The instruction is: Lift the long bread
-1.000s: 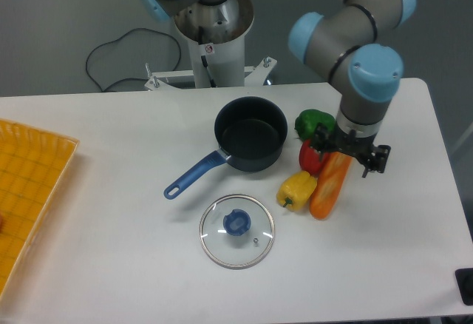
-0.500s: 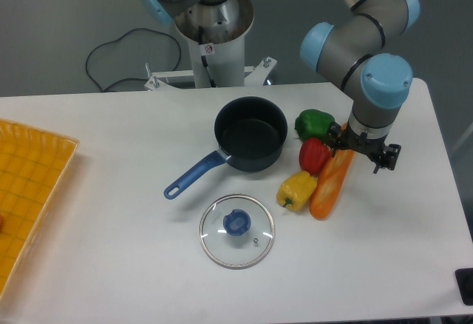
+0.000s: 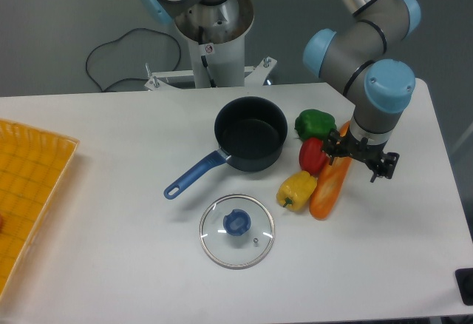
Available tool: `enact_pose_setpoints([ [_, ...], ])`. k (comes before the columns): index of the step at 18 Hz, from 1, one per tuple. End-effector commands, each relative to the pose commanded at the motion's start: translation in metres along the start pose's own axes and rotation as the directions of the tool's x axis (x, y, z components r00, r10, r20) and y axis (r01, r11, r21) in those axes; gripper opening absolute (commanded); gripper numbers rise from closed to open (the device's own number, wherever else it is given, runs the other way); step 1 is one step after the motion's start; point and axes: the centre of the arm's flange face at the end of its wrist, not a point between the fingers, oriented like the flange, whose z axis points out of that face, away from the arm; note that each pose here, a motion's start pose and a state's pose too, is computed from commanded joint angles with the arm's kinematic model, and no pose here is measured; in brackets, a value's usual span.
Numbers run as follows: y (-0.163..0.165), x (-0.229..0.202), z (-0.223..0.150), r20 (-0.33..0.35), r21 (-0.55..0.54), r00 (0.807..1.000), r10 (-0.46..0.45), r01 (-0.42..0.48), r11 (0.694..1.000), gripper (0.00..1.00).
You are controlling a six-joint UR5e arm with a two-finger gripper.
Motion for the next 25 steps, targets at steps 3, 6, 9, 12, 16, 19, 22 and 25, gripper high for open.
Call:
enact_pose_setpoints([
  [3, -0.004, 0.007, 0.0, -0.002, 0.0, 1.0, 0.009, -0.009, 1.0, 1.0],
  [6, 0.0, 0.004, 0.001, -0.01, 0.014, 1.0, -0.003, 0.003, 1.0, 1.0],
  [9, 0.006, 0.001, 0.001, -0.025, 0.048, 1.0, 0.003, -0.002, 0.999, 1.0],
  [12, 0.004, 0.005, 0.007, -0.032, 0.045, 0.999, 0.014, -0.012, 0.999, 1.0],
  [16, 0.008, 0.009, 0.018, -0.052, 0.037, 0.999, 0.011, -0.009, 0.999, 1.0],
  [19, 0.009, 0.008, 0.026, -0.06, 0.029, 0.998, 0.009, -0.007, 1.0, 1.0],
  [22, 0.011, 0.01, 0.042, -0.087, 0.017, 0.996, 0.005, -0.004, 1.0, 1.0],
  [25, 0.014, 0.01, 0.06, -0.11, 0.008, 0.994, 0.0, 0.001, 1.0, 1.0],
])
